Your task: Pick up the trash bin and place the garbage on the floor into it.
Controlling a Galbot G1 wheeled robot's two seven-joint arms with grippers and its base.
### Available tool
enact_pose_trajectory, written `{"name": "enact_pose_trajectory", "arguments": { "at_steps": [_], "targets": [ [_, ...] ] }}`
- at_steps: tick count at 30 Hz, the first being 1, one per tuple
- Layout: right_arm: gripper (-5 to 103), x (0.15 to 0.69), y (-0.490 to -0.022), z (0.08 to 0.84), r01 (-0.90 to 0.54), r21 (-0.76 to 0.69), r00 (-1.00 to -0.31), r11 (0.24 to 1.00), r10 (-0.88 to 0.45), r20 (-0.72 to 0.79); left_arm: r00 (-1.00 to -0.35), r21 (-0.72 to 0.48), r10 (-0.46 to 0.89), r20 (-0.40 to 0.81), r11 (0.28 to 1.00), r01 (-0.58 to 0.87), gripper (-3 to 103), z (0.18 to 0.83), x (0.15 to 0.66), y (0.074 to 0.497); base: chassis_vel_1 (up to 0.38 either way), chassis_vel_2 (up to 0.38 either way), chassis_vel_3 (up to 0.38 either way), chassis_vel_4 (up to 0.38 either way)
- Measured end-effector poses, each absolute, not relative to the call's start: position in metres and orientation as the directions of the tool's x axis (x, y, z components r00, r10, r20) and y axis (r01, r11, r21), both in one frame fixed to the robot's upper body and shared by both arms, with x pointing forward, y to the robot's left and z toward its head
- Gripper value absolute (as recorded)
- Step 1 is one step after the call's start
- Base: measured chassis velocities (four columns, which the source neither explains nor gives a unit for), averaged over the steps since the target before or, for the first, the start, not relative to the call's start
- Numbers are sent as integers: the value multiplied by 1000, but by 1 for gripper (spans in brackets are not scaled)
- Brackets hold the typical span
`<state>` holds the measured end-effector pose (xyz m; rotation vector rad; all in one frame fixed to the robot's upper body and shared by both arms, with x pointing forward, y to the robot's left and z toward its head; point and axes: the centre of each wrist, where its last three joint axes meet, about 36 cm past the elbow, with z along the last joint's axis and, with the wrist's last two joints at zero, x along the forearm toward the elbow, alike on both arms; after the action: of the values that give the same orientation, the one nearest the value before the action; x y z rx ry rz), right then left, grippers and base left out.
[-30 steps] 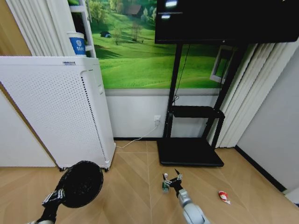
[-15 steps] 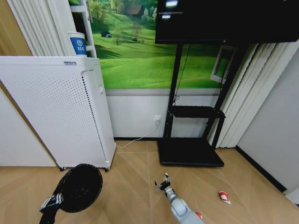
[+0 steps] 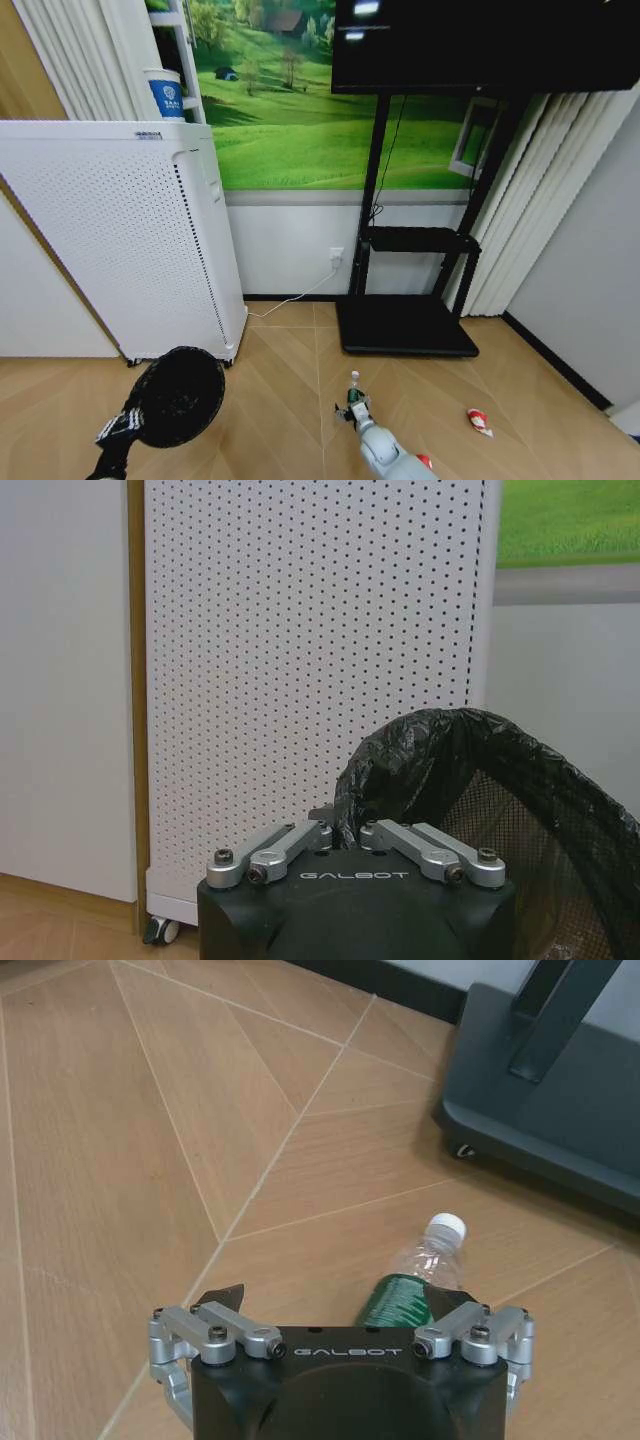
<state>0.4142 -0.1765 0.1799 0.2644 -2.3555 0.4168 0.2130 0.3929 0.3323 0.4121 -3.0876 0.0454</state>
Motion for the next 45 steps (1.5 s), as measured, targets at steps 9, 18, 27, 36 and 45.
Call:
{"name": "enact_pose_trajectory", "arguments": {
  "at_steps": [9,18,27,36,45],
  "targets": [
    [99,458,-154,179,-223,-241,-714,945,10,700,-965,-34,-260,40,965,-261,6,324,213,391,0,0,0,0],
    [100,479,-158,173,-187,-299,-710,936,82,699,-967,-41,-251,43,967,-253,6,318,211,389,0,0,0,0],
    [100,488,-163,153,-187,-352,-714,917,120,690,-968,-50,-248,34,967,-249,6,317,209,396,0,0,0,0],
    [100,489,-176,140,-196,-384,-708,902,140,692,-970,-62,-242,26,968,-244,6,316,211,398,0,0,0,0],
    [101,482,-197,123,-208,-410,-667,888,178,724,-974,-74,-227,10,971,-227,6,314,209,399,0,0,0,0]
  ]
}}
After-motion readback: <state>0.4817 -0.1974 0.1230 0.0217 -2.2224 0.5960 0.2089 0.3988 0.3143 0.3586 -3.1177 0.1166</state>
